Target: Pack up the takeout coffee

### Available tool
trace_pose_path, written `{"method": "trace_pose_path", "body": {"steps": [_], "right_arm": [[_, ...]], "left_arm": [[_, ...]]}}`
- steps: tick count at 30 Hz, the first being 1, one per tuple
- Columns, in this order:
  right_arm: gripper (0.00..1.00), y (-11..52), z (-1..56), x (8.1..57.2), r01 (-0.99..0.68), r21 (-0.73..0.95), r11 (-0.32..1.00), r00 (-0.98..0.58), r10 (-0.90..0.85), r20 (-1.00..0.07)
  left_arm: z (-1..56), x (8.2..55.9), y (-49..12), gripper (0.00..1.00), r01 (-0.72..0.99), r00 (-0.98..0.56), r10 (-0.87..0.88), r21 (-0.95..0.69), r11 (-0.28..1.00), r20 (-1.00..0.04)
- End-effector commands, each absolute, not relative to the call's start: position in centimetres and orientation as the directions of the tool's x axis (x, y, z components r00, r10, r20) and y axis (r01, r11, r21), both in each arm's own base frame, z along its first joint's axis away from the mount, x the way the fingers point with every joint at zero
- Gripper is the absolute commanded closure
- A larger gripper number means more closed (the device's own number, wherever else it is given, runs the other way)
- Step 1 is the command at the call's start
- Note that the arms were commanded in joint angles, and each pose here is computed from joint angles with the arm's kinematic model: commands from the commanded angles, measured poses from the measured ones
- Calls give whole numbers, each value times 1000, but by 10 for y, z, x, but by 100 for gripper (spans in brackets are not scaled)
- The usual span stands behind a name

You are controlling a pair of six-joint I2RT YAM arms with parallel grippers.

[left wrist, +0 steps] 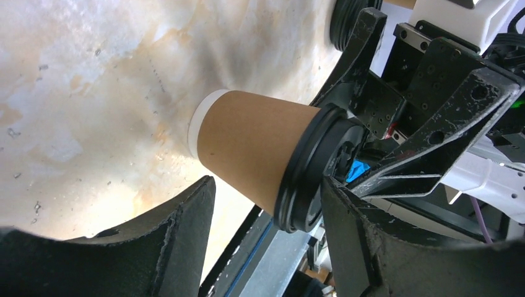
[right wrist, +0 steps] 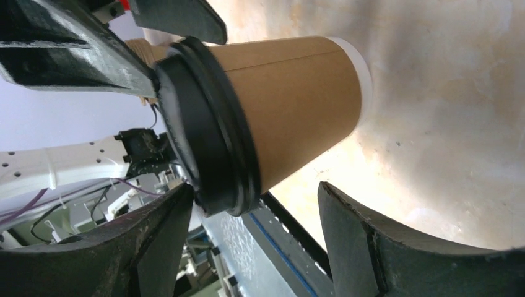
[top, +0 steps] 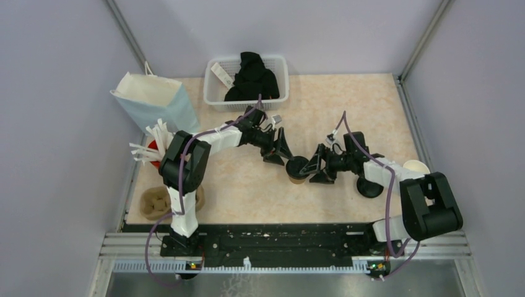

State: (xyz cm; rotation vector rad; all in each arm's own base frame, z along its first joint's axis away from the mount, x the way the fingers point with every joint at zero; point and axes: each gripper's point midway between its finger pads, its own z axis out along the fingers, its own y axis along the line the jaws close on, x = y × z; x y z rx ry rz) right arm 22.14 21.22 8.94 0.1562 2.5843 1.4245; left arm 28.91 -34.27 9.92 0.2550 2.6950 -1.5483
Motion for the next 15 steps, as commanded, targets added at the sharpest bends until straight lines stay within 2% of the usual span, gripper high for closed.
{"method": "trace_pose_path", "body": {"steps": [1, 7, 10, 13, 15], "right_arm": [[29, 210, 71, 219, -2, 828, 561, -979, 169, -116], [28, 204, 92, 229, -52, 786, 616, -974, 144, -177], [19, 196, 114, 232, -82, 736, 672, -967, 125, -221], [2, 186, 132, 238, -183, 595, 783, -947, 22, -320], [1, 182, 132, 238, -227, 469, 853, -940, -66, -336]], "left_arm": [[94, 287, -337, 32, 171, -985, 120, -845, 506, -127], [108, 295, -336, 31, 227, -974, 131, -818, 529, -186], [133, 298, -334, 20, 277, -960, 130, -804, 526, -246], [160, 300, -327, 7, 321, -943, 114, -770, 552, -311], [176, 297, -314, 3, 331, -931, 84, -728, 600, -355]]}}
